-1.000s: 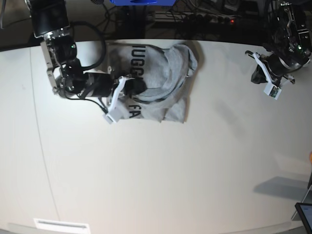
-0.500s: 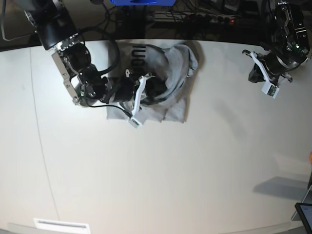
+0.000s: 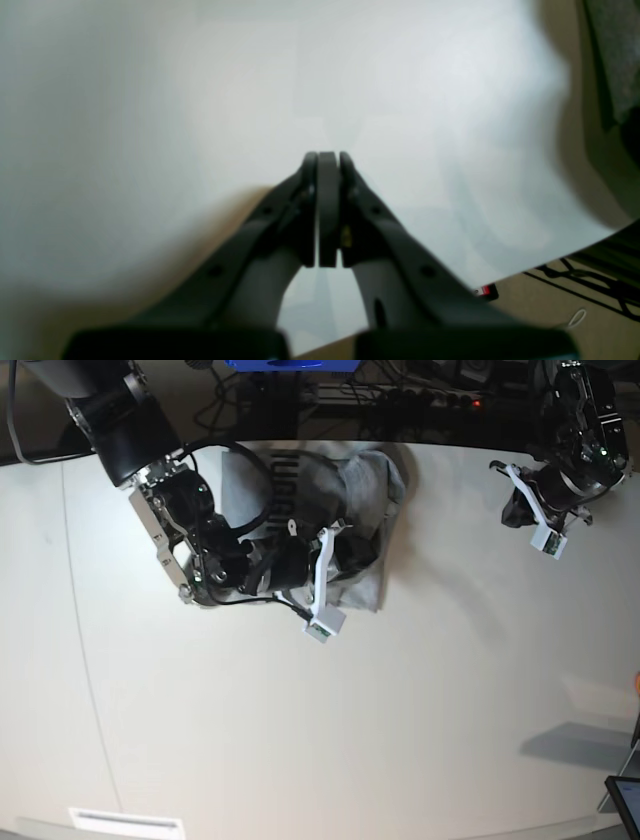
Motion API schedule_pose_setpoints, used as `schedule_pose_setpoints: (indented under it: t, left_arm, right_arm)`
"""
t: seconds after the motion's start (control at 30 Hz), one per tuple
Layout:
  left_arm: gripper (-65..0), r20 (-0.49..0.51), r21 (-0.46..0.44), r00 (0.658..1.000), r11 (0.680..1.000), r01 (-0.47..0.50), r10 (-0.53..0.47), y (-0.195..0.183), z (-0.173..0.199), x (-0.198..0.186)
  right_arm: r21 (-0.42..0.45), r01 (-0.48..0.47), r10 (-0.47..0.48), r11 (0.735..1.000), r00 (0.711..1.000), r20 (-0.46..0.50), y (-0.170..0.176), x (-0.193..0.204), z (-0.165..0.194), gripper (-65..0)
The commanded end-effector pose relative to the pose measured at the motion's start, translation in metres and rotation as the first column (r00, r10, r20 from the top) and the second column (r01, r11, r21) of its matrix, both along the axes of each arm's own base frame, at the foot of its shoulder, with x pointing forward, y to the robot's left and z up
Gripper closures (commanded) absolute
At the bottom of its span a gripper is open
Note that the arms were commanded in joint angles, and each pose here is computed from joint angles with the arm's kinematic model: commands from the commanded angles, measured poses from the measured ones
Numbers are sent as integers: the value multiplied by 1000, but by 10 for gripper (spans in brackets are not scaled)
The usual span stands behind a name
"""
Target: Fold the T-shirt properly
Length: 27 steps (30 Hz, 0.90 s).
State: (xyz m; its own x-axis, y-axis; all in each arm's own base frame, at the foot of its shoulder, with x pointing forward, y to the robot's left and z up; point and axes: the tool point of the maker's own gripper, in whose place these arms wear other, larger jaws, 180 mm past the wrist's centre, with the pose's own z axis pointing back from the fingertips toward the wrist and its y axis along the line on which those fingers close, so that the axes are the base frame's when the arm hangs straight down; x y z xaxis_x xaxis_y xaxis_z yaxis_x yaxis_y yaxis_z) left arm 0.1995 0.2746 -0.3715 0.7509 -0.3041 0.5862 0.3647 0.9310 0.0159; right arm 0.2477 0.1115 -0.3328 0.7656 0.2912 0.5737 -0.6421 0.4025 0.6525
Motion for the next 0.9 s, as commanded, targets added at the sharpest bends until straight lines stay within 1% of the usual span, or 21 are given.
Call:
schedule_pose_setpoints:
  t: [0.0,0.13,0.2,0.27,0.33,0.37,0.4,0.47,0.5,0.57,0.63,0.77,0.83,0.87]
  left_arm:
    - [-3,36,5,999,1000,11,-11,2,10,7]
    - [-3,33,3,999,1000,10,-10,2,9,6]
    - [-3,31,3,999,1000,10,-10,2,9,6]
    - [-3,31,3,999,1000,10,-10,2,9,6]
    - [-3,31,3,999,1000,10,-10,2,9,6]
    - [-3,30,3,1000,1000,10,-10,2,9,5]
    - [-3,30,3,1000,1000,10,-10,2,9,5]
    - [-3,27,3,1000,1000,10,-10,2,8,4]
    - [-3,27,3,1000,1000,10,-10,2,8,4]
    - [-3,25,3,1000,1000,10,-10,2,8,4]
    - [-3,25,3,1000,1000,10,-10,2,8,4]
    - [-3,32,3,999,1000,9,-9,2,9,6]
    - [-3,28,1,1000,1000,5,-5,3,8,6]
    - [-3,30,1,1000,1000,5,-5,3,8,6]
  right_arm:
    - [49,-7,5,999,999,40,9,8,19,-4]
    - [54,-10,9,998,1000,14,18,10,16,-4]
    - [49,-32,32,998,999,-8,29,7,11,-4]
    - [36,-71,71,997,997,5,36,4,12,-3]
    - [34,-86,84,996,995,47,38,8,24,-3]
    - [24,-60,59,998,997,49,33,15,28,-3]
    - [6,-5,5,1000,999,41,23,24,31,-3]
    - [-16,112,-112,994,994,11,-2,41,36,-3]
    - [-17,147,-148,989,989,-19,-10,44,37,-3]
    - [-2,218,-217,976,970,-106,-30,43,31,-3]
    - [6,282,-279,959,952,-127,-53,44,28,-3]
    - [-32,380,-380,924,911,-158,-94,42,11,-3]
    - [-51,396,-398,917,900,-176,-102,36,2,-3]
    - [-53,395,-398,917,899,-182,-102,33,0,-3]
